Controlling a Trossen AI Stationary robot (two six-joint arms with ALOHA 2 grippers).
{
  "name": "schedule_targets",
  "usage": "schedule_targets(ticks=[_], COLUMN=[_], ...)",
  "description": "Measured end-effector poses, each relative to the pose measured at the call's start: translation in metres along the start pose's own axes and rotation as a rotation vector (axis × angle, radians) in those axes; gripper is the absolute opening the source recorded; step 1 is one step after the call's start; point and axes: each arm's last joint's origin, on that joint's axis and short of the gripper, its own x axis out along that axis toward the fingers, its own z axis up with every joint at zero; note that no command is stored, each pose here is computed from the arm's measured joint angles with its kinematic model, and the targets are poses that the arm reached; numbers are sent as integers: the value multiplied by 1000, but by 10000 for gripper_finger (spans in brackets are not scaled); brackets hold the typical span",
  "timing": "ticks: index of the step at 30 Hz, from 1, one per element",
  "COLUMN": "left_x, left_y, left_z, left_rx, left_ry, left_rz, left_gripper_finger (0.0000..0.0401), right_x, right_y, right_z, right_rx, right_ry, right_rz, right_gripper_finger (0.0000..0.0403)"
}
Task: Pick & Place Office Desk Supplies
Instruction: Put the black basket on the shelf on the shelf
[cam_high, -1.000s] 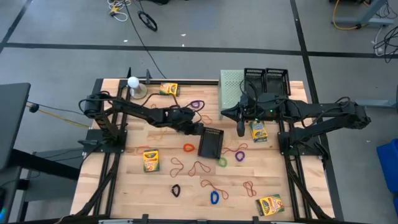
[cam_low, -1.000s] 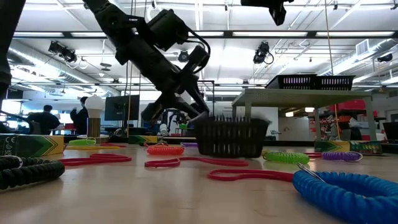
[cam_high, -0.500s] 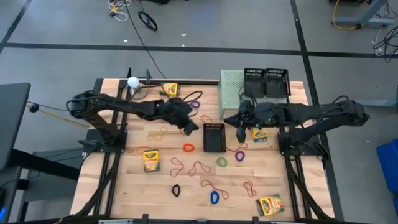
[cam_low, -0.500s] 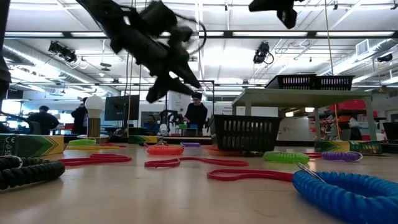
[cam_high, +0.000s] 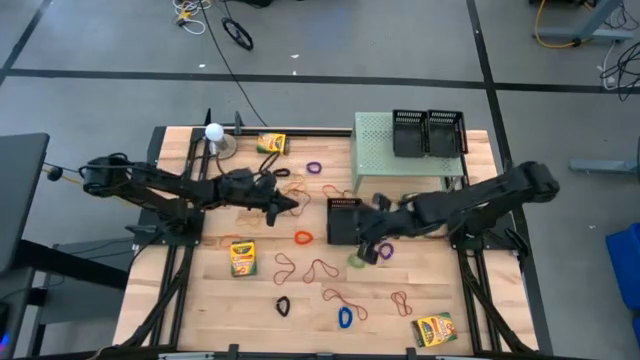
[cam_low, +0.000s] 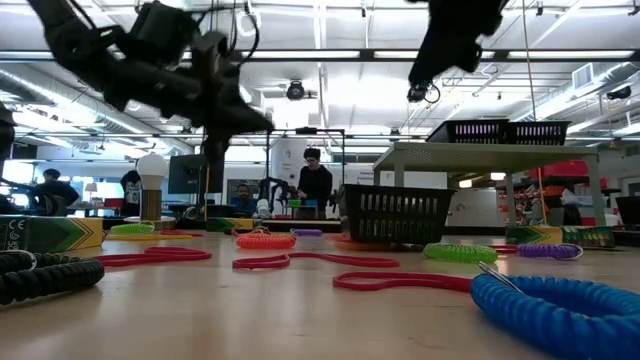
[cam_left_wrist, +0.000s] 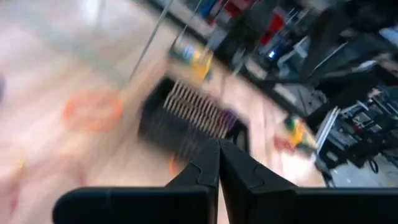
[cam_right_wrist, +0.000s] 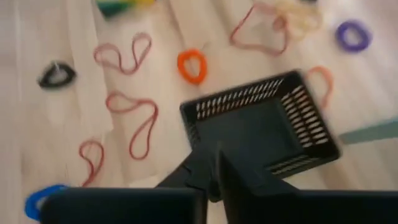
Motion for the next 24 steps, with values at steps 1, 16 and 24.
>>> schedule_targets(ticks=[1, 16, 24], left_x=[-1, -8, -8], left_y=[3, -8, -7], left_z=[-4, -20, -23], left_rx=[-39, 183, 230], left_ry=[14, -38, -14], left_rz=[16, -106, -95], left_gripper_finger=[12, 11, 9], right_x=[8, 86, 107], right_y=[3, 27, 25], right_z=[1, -5, -19], right_rx=[-5, -145, -167], right_ry=[19, 209, 303], right_rz=[1, -60, -134], right_gripper_finger=[60, 110, 108])
